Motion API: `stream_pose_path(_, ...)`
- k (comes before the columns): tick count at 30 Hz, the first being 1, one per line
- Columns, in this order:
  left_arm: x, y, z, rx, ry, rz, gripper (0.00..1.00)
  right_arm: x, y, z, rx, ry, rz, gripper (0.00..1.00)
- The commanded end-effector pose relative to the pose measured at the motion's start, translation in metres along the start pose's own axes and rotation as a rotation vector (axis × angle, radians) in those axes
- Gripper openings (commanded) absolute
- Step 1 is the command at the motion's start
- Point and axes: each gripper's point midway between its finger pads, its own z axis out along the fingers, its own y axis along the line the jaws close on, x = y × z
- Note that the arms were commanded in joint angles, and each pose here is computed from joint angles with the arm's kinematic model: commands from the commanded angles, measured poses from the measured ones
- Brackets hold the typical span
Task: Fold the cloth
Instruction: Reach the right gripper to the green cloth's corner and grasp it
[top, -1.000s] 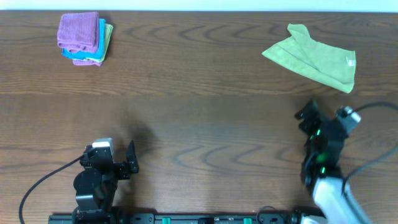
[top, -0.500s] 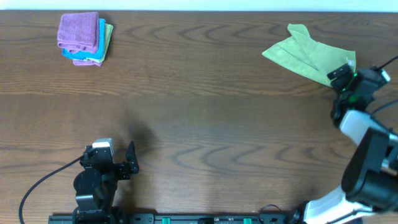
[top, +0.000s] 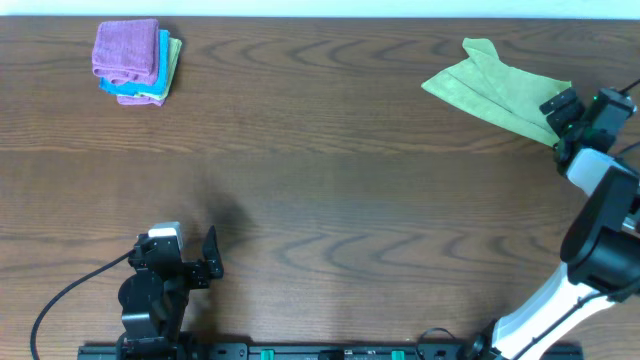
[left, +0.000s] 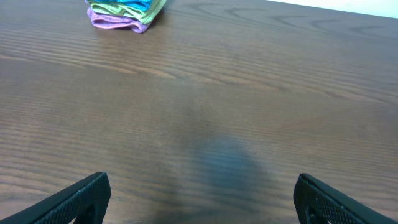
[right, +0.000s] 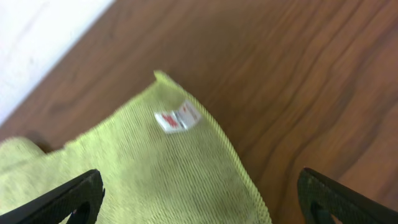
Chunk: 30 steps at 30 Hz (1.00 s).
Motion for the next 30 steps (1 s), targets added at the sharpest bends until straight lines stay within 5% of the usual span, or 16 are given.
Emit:
stream_pose_path(1,0.006,0.003,0.002,-0.015,0.010,0.008,0.95,0.009,0.000,0.008,-0.035,0.043,-0.031,0.99)
stream_pose_path(7,0.006,0.003,0.002,-0.015,0.010,0.008,0.95,0.017,-0.006,0.013,-0.023,0.062,-0.054,0.98)
stream_pose_path(10,0.006,0.003,0.002,-0.015,0.010,0.008,0.96,0.020,-0.008,0.014,-0.017,0.067,-0.053,0.88)
stream_pose_path(12,0.006,0.003,0.002,-0.015,0.010,0.008,0.95,0.021,-0.009,0.015,-0.014,0.073,-0.053,0.69)
stream_pose_path(13,0.006,0.003,0.002,-0.015,0.010,0.008,0.95,0.022,-0.009,0.015,-0.013,0.073,-0.053,0.39)
stream_pose_path(16,0.006,0.003,0.002,-0.015,0.010,0.008,0.95,0.022,-0.008,0.015,-0.018,0.076,-0.053,0.01)
stream_pose_path(23,0.006,0.003,0.002,-0.015,0.010,0.008,0.95,0.024,0.053,-0.002,-0.330,0.140,-0.063,0.01)
stream_pose_path(30,0.006,0.003,0.002,-0.015,0.010,0.008,0.95,0.004,0.164,-0.086,-0.780,0.164,-0.172,0.01)
